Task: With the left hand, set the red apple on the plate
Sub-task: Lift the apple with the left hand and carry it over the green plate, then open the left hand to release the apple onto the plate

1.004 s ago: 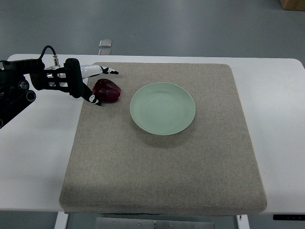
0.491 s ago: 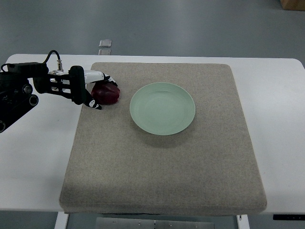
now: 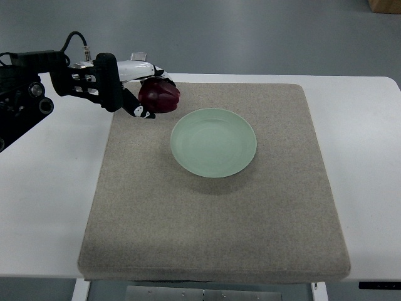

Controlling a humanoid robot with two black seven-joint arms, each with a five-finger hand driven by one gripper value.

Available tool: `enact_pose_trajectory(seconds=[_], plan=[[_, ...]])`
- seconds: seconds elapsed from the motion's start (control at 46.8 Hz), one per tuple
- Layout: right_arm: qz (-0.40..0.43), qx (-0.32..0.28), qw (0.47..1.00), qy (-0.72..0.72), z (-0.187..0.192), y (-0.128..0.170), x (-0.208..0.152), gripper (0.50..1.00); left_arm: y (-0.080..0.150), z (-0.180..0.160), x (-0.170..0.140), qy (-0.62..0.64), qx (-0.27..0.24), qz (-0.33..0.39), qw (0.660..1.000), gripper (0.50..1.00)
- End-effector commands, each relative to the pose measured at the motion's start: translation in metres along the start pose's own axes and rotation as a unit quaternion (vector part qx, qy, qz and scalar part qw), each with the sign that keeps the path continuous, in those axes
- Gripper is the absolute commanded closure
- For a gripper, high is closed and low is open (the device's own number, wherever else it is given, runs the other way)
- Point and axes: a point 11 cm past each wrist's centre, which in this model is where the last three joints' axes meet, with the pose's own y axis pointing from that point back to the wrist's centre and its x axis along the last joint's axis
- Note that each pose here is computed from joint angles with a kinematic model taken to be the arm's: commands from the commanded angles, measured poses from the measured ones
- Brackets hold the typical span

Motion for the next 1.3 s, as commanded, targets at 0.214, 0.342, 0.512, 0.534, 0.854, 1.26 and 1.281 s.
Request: enact_pose_trajectory(seconds=[0.214, 0.342, 0.512, 0.534, 0.854, 1.26, 1.281], plan=[[0.000, 0.000, 1.000, 0.000, 0.000, 0.000, 0.000, 0.572, -0.043, 0.045, -0.041, -0.008, -0.053, -0.047, 0.997, 1.000], [0.000, 0.000, 1.000, 0.000, 0.000, 0.000, 0.000, 0.570, -0.046, 0.041, -0.047, -0.018, -0.045, -0.050, 0.998, 1.000], [0.000, 0.000, 1.000, 0.000, 0.000, 0.000, 0.000, 0.570, -0.055, 0.039, -0.052, -0.013, -0.039, -0.052, 0.998, 0.933], [0.000, 0.000, 1.000, 0.000, 0.000, 0.000, 0.000, 0.572, -0.055, 0.039, -0.052, -0.012, -0.038, -0.052, 0.998, 0.881], [0.000, 0.000, 1.000, 0.000, 0.000, 0.000, 0.000, 0.572, -0.059, 0.045, -0.056, -0.001, -0.048, -0.054, 0.997, 0.504], [-0.001, 0.000, 1.000, 0.000, 0.000, 0.000, 0.000, 0.572, -0.042, 0.037, -0.018, 0.169, -0.066, -0.004, 0.983, 0.504], [0.000, 0.000, 1.000, 0.000, 0.000, 0.000, 0.000, 0.572, -0.038, 0.034, -0.014, 0.185, -0.065, 0.002, 0.981, 0.504]])
